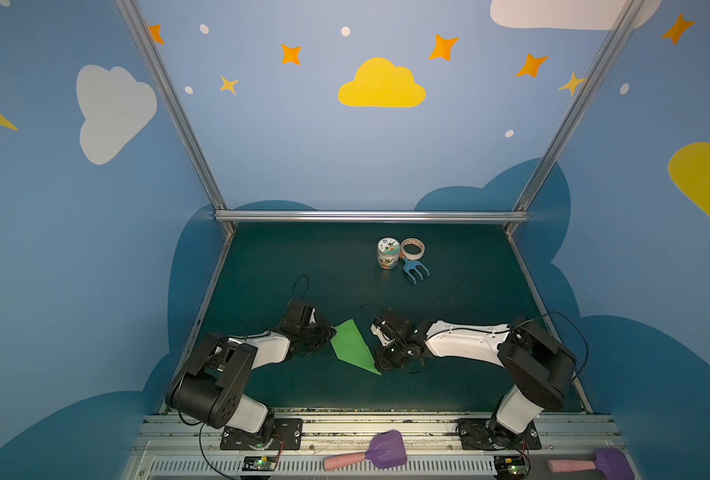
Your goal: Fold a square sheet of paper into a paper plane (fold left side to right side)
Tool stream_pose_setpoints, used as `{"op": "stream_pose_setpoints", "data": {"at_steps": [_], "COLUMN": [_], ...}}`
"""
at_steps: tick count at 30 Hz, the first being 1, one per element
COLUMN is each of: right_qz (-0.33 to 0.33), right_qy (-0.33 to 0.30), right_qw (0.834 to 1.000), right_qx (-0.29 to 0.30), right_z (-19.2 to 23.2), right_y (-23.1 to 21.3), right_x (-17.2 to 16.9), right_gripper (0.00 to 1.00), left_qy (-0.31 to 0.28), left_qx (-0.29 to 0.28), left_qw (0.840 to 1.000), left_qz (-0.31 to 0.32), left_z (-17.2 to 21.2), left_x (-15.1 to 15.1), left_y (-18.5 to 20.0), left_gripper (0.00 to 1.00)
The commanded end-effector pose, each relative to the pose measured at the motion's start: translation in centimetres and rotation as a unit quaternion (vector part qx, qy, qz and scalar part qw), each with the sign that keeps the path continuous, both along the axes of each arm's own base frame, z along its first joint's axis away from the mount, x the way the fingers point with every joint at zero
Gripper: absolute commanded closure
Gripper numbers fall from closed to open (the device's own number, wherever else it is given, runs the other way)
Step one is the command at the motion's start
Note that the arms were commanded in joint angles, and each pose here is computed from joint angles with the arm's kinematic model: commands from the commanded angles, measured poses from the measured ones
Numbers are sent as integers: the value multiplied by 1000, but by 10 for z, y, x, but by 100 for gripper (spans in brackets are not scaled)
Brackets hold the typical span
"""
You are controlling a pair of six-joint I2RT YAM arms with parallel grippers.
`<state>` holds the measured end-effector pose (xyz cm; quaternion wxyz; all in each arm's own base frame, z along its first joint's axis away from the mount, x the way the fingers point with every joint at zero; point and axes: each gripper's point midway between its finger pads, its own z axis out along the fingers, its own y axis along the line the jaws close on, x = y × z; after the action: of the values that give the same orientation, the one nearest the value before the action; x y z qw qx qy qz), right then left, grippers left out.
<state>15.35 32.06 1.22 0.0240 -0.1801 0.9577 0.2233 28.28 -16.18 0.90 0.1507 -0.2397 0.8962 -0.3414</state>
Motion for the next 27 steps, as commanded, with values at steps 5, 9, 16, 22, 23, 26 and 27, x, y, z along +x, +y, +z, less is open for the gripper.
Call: {"op": "stream_pose_setpoints", "data": {"at_steps": [5,9,16,22,23,26,27], "right_qz": [9,8,8,8,8,9,9], "right_qy": [46,43,40,40,40,42,42], "right_qw": [995,996,996,996,996,996,996], "right_qx": [-84,-83,-82,-81,-81,-81,-80], "right_z": [-51,-50,-48,-48,-48,-49,-49], "right_y": [-35,-35,-35,-34,-33,-32,-32], "right_x": [-26,-26,-26,-25,-25,-25,-25], "right_gripper": [100,100,100,100,100,100,100], "left_qy": [135,127,67,-32,-39,-55,-60], "left_qx": [122,119,142,119,97,75,68], "left_qw": [974,973,980,991,994,996,996], "left_qz": [138,149,120,60,41,12,4], "left_z": [-79,-70,-21,44,51,62,64], "left_x": [-47,-40,-19,-13,-16,-20,-21], "left_y": [86,91,94,65,52,25,17], "left_gripper": [96,96,96,96,96,96,96]}}
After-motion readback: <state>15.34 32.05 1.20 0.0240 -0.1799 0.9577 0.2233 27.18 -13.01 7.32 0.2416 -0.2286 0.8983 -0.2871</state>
